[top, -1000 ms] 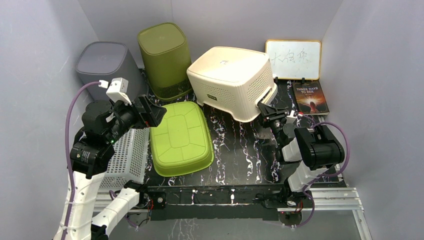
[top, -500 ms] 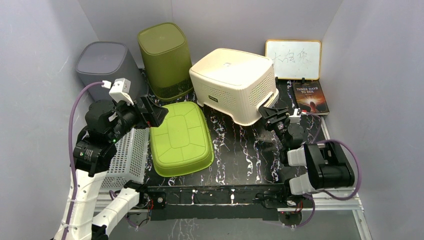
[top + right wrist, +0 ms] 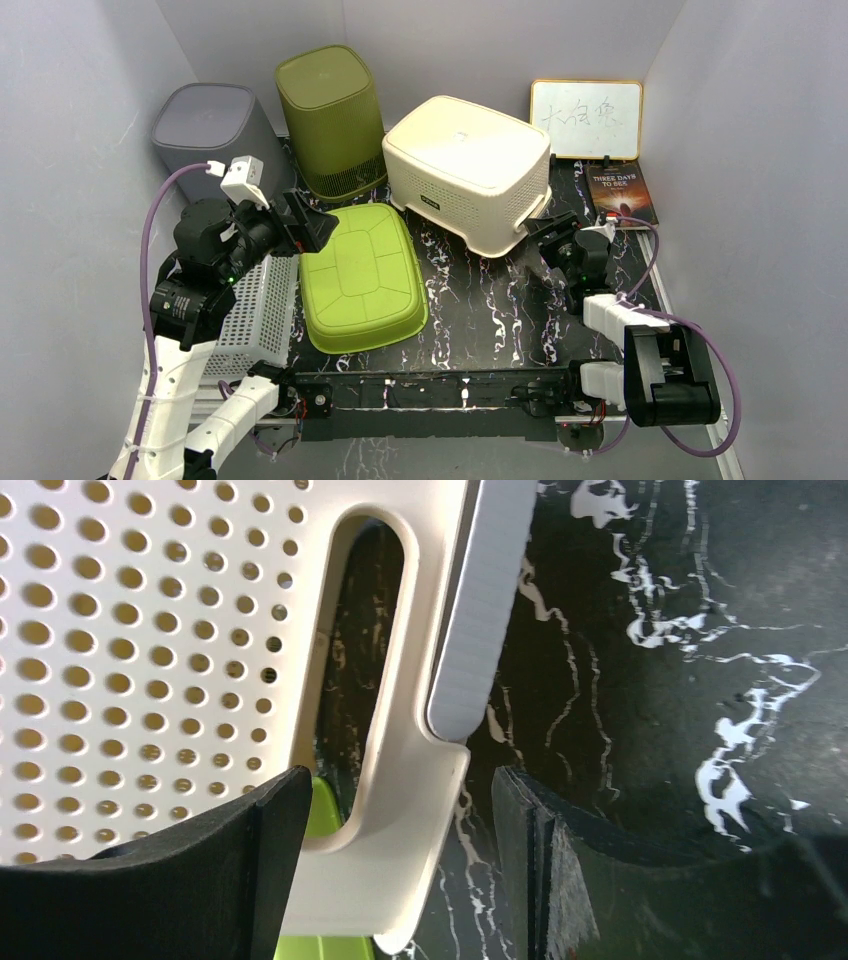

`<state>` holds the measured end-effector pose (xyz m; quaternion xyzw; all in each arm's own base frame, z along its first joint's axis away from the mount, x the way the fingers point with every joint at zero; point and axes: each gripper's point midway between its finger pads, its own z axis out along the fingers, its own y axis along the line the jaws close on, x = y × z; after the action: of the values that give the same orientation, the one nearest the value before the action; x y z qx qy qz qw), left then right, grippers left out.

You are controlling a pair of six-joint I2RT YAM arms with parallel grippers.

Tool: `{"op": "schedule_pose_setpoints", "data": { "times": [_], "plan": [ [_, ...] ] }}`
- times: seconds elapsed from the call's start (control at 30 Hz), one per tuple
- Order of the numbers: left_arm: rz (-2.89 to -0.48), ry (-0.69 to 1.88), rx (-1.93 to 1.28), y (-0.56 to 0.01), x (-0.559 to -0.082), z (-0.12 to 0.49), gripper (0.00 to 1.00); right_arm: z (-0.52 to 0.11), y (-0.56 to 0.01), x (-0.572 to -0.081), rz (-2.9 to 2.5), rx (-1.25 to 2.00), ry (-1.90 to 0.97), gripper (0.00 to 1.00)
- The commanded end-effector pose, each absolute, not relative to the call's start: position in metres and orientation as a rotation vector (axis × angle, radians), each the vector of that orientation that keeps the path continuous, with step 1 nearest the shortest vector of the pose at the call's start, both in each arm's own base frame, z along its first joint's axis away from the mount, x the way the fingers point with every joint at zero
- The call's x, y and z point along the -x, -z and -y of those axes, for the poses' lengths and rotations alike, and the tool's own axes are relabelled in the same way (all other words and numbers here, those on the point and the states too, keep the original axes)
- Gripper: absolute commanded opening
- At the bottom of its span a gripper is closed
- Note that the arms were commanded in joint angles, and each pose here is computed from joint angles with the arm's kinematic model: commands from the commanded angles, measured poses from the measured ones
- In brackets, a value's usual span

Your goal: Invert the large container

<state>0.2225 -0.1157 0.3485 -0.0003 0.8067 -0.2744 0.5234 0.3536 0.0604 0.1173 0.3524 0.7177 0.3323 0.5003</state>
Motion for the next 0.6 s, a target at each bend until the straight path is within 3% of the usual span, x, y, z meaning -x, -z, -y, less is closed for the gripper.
{"op": "schedule_pose_setpoints", "data": {
  "times": [0.0,0.4,0.53,0.57],
  "plan": [
    [-1.912,0.679,-0.012,-0.355,-0.218,0.118,0.98,-0.056,-0.135,-0.369,-1.697,-0.814,-0.778,0.64],
    [-1.939,0.684,-0.021,-0.349,-0.219,0.12,0.98,-0.046,-0.131,-0.372,-1.812,-0.777,-0.63,0.64],
    [-1.968,0.672,-0.024,-0.34,-0.223,0.121,0.99,-0.03,-0.158,-0.372,-1.871,-0.666,-0.448,0.67],
    [-1.976,0.664,-0.022,-0.337,-0.225,0.12,0.98,-0.026,-0.168,-0.374,-1.887,-0.63,-0.404,0.76]
  ]
}}
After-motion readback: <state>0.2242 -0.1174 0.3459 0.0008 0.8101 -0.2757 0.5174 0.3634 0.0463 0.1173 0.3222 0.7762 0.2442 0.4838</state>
